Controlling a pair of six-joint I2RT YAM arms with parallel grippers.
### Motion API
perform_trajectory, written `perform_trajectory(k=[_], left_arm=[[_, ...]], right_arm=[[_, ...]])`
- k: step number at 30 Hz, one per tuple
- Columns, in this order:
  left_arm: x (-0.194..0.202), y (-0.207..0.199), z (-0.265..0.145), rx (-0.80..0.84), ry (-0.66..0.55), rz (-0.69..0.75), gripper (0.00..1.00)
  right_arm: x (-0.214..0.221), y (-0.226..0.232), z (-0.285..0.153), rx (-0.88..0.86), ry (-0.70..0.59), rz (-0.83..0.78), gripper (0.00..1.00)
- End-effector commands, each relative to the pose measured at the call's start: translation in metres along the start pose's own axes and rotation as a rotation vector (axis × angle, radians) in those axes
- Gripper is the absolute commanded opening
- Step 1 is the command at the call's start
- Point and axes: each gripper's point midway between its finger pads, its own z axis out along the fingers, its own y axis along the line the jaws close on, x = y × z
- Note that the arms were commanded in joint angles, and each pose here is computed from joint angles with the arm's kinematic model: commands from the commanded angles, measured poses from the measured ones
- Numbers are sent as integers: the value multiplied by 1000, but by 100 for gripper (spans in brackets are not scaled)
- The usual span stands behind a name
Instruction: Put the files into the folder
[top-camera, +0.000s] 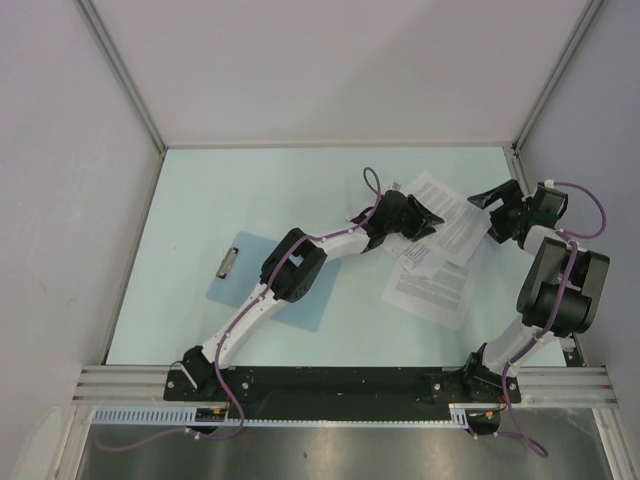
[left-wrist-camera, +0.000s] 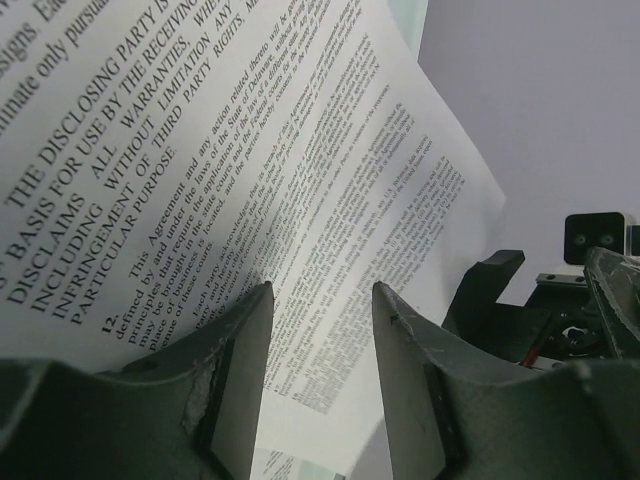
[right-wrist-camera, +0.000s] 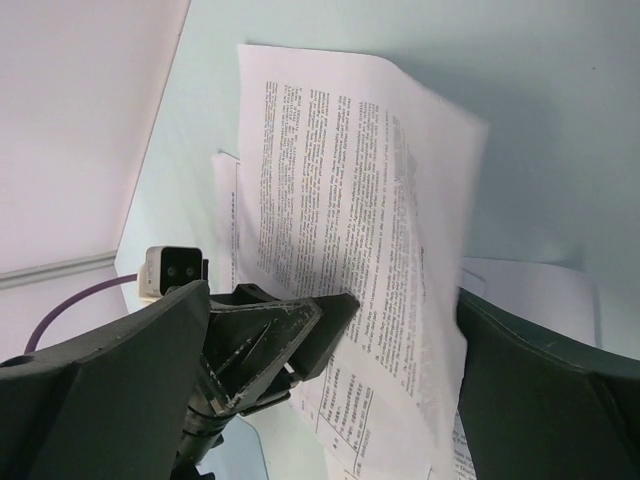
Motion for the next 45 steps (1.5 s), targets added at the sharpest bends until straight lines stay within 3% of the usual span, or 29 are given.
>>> perform_trajectory(k=[1, 5, 8, 9, 13, 15, 19, 23, 24, 25, 26, 27, 28, 31, 32, 34, 35, 41, 45], left_arm=[[4, -19, -3, 26, 20, 36, 51], [5, -24, -5, 34, 22, 49, 51], [2, -31, -8, 37, 19, 78, 52], [3, -34, -9, 41, 25, 92, 53], [-1, -60, -22, 86, 41, 156, 66], [-1, -81, -37, 104, 71, 224, 70], [-22, -117, -90, 64, 74, 394, 76], [-38, -133, -176, 21, 35, 510, 77], [-37, -97, -191, -50, 53, 513, 77], [-53, -126, -235, -15, -13, 539, 77], [-59, -116, -256, -43, -25, 539, 77], [-59, -77, -273, -121, -14, 549, 78], [-76, -89, -319, -130, -89, 569, 77], [-106, -21, -393, -360, -186, 591, 78], [-114, -28, -428, -373, -273, 621, 78], [-133, 23, -478, -531, -334, 590, 83], [-136, 24, -502, -551, -390, 593, 85], [-155, 99, -577, -820, -441, 465, 87], [-166, 125, -599, -863, -519, 325, 87]], right_arm=[[-10, 8, -7, -26, -39, 10, 97], [-11, 2, -7, -13, -48, 8, 91], [-11, -6, -3, 5, -58, -25, 77], [-10, -9, -1, -2, -60, -49, 63], [-9, -11, 7, -26, -54, -118, 36], [-11, -8, 5, -41, -59, -140, 17], [-20, 16, -12, -68, -100, -204, 2], [-9, 76, -34, -136, -126, -296, 0], [0, 86, -37, -146, -112, -305, 0], [20, 111, -37, -184, -91, -344, 0], [26, 129, -43, -211, -97, -370, 0], [36, 153, -56, -250, -107, -398, 0], [58, 177, -59, -291, -92, -427, 0], [93, 240, -85, -427, -94, -469, 0], [129, 267, -95, -503, -38, -495, 0], [156, 307, -110, -611, -1, -487, 0], [191, 328, -123, -689, 68, -495, 0], [286, 423, -194, -1084, 323, -386, 0], [312, 432, -212, -1180, 505, -280, 0]])
